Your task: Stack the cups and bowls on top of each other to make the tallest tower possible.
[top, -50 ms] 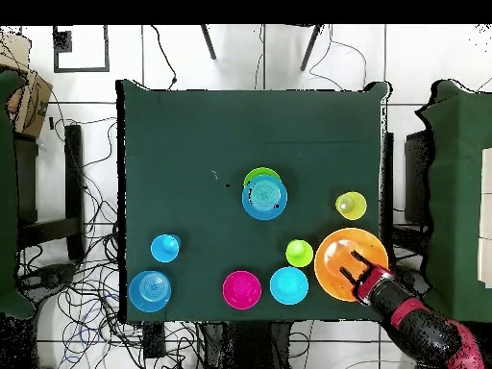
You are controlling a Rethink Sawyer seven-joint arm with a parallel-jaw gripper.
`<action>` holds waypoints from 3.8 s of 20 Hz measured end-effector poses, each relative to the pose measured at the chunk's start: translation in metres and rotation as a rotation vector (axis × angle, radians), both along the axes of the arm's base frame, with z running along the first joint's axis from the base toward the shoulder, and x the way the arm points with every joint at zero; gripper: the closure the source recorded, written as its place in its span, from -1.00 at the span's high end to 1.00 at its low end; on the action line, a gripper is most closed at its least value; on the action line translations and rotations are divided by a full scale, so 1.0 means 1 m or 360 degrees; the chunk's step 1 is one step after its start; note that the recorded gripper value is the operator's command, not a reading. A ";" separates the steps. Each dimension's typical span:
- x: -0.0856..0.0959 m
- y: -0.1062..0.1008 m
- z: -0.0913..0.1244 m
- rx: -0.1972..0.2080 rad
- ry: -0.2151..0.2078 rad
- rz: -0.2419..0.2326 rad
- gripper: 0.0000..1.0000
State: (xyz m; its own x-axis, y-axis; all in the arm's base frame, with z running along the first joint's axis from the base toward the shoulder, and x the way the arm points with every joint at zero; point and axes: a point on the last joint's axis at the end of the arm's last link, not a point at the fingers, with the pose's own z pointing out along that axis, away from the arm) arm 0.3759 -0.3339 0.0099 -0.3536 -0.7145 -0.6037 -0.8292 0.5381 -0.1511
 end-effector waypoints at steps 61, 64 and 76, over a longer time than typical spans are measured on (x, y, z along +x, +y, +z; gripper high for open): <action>0.078 -0.065 -0.027 -0.0169 -0.0279 0.0132 1.00; 0.076 -0.064 -0.029 -0.0166 -0.0271 0.0131 1.00; 0.061 -0.065 -0.041 -0.0131 -0.0236 0.0099 1.00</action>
State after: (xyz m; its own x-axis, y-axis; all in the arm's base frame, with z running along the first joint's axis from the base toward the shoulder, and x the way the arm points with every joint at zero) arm 0.4368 -0.3993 -0.0314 -0.2187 -0.7815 -0.5844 -0.8259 0.4671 -0.3157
